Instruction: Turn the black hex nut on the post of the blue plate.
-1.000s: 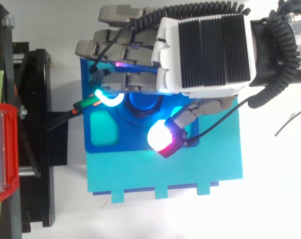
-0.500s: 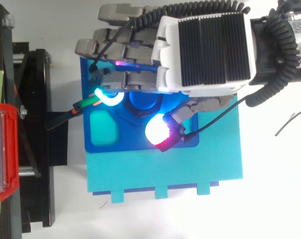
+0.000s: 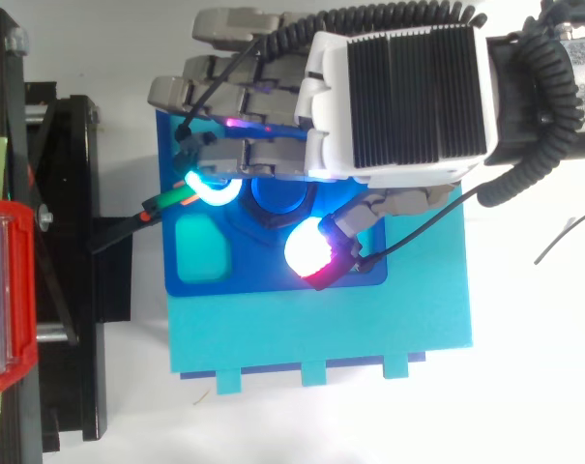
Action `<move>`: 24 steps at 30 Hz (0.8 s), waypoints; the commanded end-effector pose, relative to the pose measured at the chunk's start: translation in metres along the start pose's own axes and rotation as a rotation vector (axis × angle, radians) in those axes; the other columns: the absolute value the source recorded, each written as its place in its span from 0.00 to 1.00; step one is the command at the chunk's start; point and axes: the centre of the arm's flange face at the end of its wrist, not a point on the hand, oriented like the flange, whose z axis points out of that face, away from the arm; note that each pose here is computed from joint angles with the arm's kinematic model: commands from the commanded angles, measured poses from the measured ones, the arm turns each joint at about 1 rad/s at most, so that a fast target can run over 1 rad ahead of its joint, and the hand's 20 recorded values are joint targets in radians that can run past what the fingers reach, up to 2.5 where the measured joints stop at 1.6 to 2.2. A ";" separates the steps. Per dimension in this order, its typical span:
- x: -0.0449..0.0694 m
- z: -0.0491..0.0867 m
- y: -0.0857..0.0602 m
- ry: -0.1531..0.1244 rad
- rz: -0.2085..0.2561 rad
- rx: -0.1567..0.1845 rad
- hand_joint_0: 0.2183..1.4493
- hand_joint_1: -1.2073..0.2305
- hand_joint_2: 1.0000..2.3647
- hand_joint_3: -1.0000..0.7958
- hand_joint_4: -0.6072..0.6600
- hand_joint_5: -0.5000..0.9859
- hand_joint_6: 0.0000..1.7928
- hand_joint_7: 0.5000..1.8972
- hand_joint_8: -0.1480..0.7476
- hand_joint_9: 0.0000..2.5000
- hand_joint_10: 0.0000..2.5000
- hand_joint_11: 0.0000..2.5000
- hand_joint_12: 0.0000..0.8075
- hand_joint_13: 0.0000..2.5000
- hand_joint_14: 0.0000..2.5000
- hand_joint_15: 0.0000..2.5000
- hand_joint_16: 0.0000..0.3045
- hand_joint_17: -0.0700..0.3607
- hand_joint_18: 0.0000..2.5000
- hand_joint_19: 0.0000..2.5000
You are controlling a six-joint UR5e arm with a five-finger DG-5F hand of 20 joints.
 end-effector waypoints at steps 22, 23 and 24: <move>0.000 -0.001 -0.001 0.003 0.002 0.002 0.23 0.30 0.00 0.31 0.61 0.19 0.28 0.46 0.38 0.07 0.00 0.00 0.41 0.12 0.00 0.04 0.17 0.44 0.05 0.07; 0.000 -0.001 -0.001 0.003 0.002 0.002 0.23 0.30 0.00 0.31 0.61 0.19 0.28 0.47 0.38 0.07 0.00 0.00 0.41 0.12 0.00 0.04 0.17 0.44 0.05 0.07; 0.001 -0.001 -0.001 0.006 0.002 0.002 0.23 0.30 0.00 0.31 0.61 0.19 0.28 0.47 0.38 0.07 0.00 0.00 0.41 0.12 0.00 0.04 0.17 0.44 0.05 0.07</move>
